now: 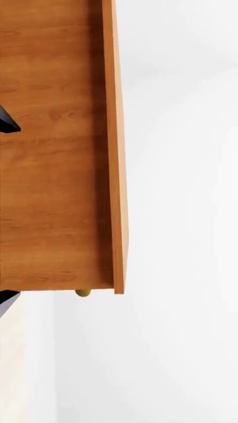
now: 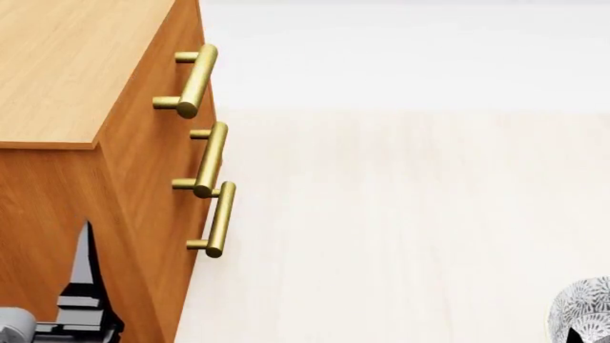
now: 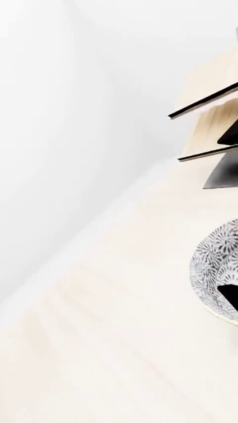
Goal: Close the top drawer of the cabinet and put the bowl on top of it.
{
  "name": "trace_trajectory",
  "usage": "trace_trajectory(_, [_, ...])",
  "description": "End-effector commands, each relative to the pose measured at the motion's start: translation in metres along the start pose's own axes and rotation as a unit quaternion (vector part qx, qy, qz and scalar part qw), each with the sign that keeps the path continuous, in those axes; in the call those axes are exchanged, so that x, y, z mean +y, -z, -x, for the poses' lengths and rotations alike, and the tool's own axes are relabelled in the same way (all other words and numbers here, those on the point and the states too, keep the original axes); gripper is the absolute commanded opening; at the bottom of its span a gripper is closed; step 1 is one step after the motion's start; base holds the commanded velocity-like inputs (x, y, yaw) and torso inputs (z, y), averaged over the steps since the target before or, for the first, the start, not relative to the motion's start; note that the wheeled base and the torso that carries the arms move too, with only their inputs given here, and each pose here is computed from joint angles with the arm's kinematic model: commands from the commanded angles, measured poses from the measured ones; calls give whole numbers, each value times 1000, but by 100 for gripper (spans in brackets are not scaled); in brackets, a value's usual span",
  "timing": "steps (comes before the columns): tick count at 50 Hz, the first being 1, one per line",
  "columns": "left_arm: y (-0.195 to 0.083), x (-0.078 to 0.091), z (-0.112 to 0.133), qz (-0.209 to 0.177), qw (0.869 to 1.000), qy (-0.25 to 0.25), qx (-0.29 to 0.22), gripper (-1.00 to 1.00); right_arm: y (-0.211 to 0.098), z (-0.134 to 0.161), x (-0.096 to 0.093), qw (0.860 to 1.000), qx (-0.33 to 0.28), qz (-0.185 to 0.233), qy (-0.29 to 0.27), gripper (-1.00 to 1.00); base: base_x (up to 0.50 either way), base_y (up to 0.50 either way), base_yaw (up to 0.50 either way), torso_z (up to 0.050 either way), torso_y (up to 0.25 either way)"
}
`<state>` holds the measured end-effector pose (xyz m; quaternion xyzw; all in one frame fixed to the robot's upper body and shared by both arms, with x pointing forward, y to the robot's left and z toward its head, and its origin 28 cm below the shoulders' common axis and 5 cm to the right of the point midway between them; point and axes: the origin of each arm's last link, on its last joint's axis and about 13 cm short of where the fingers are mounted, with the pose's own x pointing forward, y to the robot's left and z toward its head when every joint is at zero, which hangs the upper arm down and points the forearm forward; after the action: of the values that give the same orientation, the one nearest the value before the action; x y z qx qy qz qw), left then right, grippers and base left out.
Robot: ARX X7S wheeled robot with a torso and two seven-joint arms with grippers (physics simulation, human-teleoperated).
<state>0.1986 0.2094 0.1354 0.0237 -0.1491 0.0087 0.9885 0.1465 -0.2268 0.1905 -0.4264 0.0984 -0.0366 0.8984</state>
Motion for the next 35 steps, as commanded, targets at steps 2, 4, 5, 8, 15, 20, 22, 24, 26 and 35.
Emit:
trace_trajectory(2, [1, -1, 0, 0, 1000, 1, 1, 100, 13, 1, 9, 1000, 14, -6, -8, 100, 0, 0, 0, 0, 0])
trace_trajectory(4, [1, -1, 0, -1, 1000, 1, 1, 100, 16, 1, 10, 1000, 18, -7, -10, 100, 0, 0, 0, 0, 0])
trace_trajectory(5, [2, -1, 0, -1, 1000, 2, 2, 100, 18, 0, 11, 1000, 20, -8, -12, 100, 0, 0, 0, 0, 0])
trace_trajectory(8, [3, -2, 0, -1, 1000, 2, 4, 100, 21, 0, 13, 1000, 22, -9, -17, 100, 0, 0, 0, 0, 0])
trace_trajectory(15, [3, -2, -1, -2, 1000, 1, 5, 100, 28, -2, 14, 999, 26, -11, -23, 100, 0, 0, 0, 0, 0])
trace_trajectory(20, [4, -2, -1, -3, 1000, 1, 5, 100, 32, -3, 17, 999, 29, -14, -28, 100, 0, 0, 0, 0, 0])
trace_trajectory(22, [4, -2, -1, -3, 1000, 1, 6, 100, 33, -4, 18, 999, 29, -14, -31, 100, 0, 0, 0, 0, 0])
trace_trajectory(24, [4, -2, -1, -2, 1000, 1, 6, 100, 32, -5, 19, 999, 29, -14, -32, 100, 0, 0, 0, 0, 0])
trace_trajectory(26, [5, -2, -1, -3, 1000, 0, 6, 100, 32, -6, 20, 999, 28, -15, -33, 100, 0, 0, 0, 0, 0])
trace_trajectory(35, [5, -2, -1, -3, 1000, -1, 7, 100, 34, -12, 27, 999, 29, -13, -44, 100, 0, 0, 0, 0, 0])
